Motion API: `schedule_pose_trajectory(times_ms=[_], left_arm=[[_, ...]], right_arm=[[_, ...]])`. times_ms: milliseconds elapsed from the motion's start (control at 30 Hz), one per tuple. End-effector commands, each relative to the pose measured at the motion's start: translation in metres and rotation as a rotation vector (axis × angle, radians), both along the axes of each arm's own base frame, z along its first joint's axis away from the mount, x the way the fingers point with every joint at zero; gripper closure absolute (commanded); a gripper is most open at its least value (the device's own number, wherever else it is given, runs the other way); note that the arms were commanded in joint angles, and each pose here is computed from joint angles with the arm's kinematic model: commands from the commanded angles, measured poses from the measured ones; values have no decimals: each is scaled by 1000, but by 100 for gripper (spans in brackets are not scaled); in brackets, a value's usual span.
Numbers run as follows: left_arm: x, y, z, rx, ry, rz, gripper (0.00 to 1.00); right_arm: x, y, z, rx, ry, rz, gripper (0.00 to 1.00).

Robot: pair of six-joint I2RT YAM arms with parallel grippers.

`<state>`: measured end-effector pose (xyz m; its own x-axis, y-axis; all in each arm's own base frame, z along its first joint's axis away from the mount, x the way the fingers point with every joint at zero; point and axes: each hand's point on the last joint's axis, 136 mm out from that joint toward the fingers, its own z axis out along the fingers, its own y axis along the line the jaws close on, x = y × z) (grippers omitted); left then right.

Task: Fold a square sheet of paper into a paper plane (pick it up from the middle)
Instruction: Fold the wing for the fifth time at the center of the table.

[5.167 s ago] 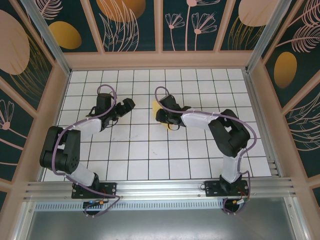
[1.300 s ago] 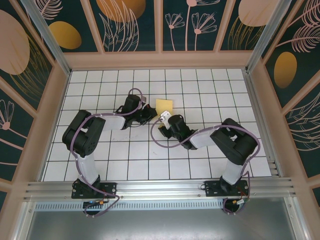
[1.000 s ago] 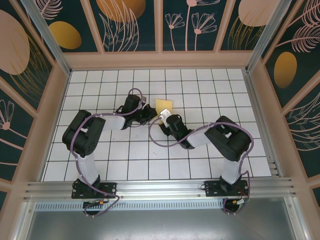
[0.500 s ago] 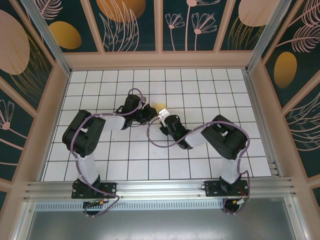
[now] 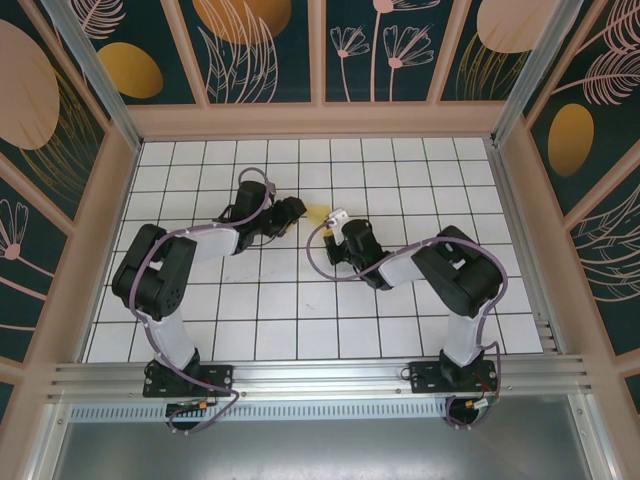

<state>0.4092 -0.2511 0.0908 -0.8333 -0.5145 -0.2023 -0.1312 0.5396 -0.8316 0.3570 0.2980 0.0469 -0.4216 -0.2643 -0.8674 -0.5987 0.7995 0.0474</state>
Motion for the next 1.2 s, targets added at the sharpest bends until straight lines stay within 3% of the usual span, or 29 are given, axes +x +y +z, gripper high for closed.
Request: schedule_pose_trajectory(times_ms=[0, 133, 500, 767, 1167], left_arm=[[0, 14, 4, 42, -37, 29, 44], [-1, 11, 2, 35, -66, 4, 44], [-7, -17, 1, -5, -138, -127, 59], [-8, -40, -6, -5, -138, -196, 65], [-10, -50, -12, -16, -144, -237, 66]], right_arm=[[-9, 11, 15, 155, 82, 59, 99], [-6, 9, 20, 251, 149, 69, 100], [-9, 7, 27, 503, 355, 87, 100], [-7, -2, 15, 565, 472, 34, 100], [-10, -5, 0, 611, 607, 23, 100]])
